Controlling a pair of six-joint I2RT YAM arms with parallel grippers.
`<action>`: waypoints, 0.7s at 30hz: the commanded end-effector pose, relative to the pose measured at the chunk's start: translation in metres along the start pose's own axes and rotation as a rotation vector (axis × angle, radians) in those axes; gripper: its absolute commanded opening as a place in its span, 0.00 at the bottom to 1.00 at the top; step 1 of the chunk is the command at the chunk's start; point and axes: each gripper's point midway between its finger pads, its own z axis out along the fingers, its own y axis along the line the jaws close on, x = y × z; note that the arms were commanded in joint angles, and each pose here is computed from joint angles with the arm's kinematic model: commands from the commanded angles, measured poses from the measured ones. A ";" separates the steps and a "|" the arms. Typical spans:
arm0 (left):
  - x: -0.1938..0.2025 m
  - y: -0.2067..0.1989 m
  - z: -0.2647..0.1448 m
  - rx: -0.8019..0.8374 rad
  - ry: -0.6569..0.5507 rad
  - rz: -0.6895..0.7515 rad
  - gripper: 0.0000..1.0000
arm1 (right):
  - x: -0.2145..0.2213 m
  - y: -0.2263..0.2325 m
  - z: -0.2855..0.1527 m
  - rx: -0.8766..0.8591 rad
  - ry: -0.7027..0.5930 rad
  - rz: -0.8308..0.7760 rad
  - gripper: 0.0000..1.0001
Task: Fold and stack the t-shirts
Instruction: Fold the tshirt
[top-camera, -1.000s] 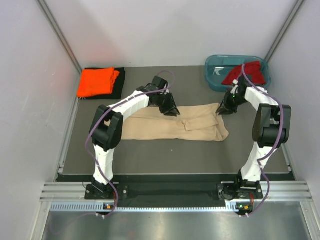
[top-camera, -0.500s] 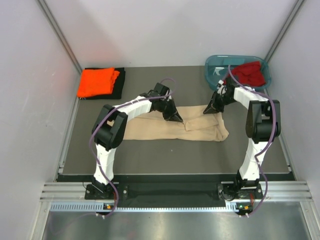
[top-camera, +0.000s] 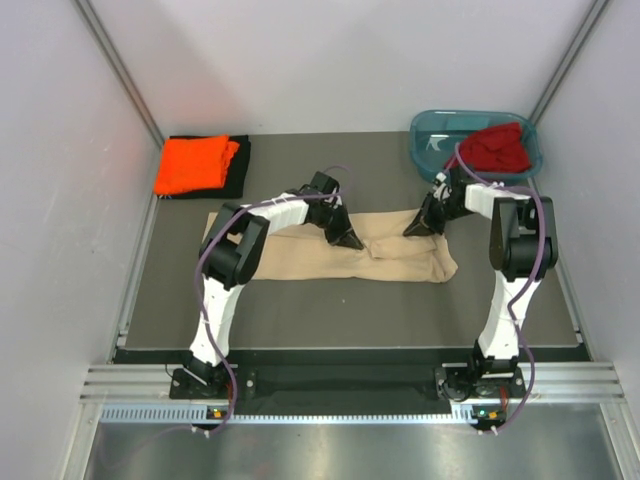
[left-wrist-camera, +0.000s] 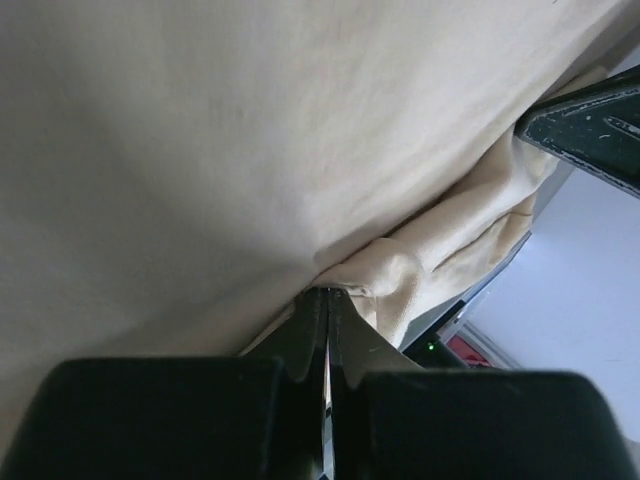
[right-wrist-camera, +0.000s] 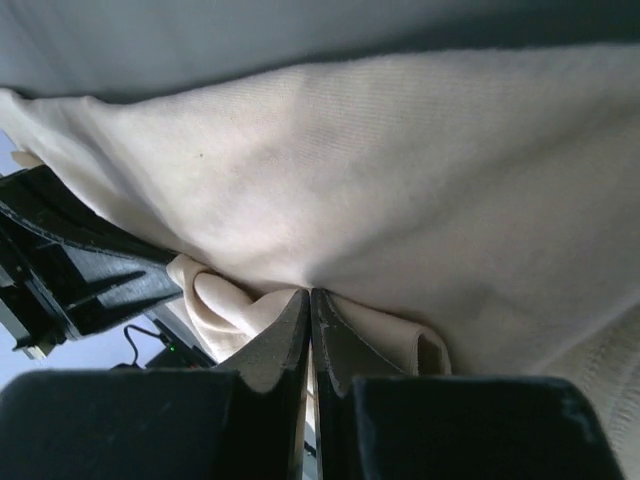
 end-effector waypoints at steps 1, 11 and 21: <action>-0.031 0.004 -0.007 -0.015 -0.074 0.041 0.00 | -0.017 -0.009 0.003 0.011 -0.060 -0.034 0.02; -0.029 -0.003 -0.037 -0.042 -0.088 0.121 0.00 | -0.027 -0.007 0.001 0.030 -0.087 -0.052 0.04; 0.002 -0.083 -0.039 0.210 -0.042 0.183 0.06 | -0.013 0.035 -0.048 -0.023 -0.113 -0.094 0.10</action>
